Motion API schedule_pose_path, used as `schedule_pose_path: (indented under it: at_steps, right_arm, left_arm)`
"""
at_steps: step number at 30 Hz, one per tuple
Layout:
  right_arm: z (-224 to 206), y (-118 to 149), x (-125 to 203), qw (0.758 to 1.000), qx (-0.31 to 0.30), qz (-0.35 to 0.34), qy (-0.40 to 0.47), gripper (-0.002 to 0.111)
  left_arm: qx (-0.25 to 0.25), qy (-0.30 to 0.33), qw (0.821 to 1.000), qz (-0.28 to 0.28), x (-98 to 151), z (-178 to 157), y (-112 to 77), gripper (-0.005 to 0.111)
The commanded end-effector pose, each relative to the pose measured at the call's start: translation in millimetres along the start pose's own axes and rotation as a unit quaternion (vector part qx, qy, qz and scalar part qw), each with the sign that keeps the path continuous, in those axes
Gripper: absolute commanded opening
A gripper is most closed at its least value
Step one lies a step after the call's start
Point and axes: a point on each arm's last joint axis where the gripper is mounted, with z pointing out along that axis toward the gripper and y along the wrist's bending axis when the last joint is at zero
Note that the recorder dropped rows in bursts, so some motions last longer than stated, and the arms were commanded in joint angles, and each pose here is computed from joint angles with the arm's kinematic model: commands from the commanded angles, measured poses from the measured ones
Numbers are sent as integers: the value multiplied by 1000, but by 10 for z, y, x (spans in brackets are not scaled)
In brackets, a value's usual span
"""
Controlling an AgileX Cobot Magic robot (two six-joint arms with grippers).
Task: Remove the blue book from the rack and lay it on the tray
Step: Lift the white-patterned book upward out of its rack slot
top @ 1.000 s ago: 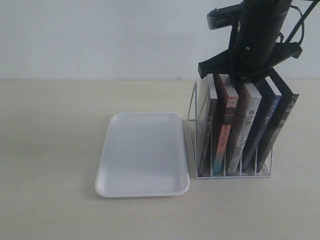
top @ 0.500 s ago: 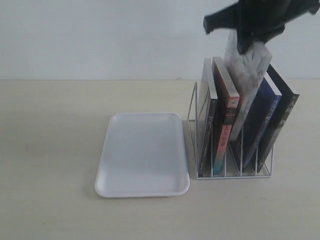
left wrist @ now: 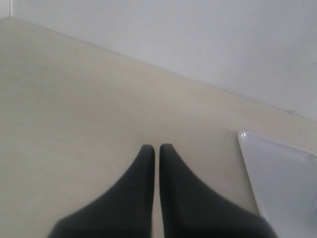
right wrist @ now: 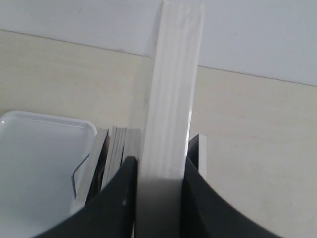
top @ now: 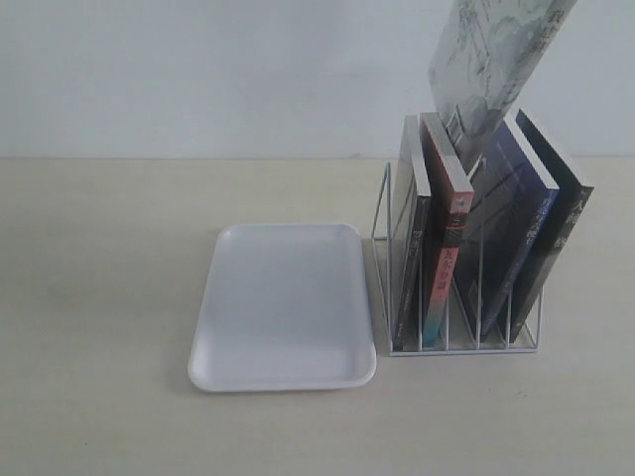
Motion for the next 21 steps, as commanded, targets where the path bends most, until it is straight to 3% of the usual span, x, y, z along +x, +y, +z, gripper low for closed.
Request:
schedule_pose_path:
  at_steps: [1, 21]
  right_arm:
    - [-93, -39, -54, 1000, -2, 0, -31, 0]
    - [-51, -30, -27, 1000, -2, -11, -22, 0]
  left_arm:
    - [2, -6, 1000, 2, -3, 0, -1, 4]
    - [2, -6, 1000, 2, -3, 0, -1, 4]
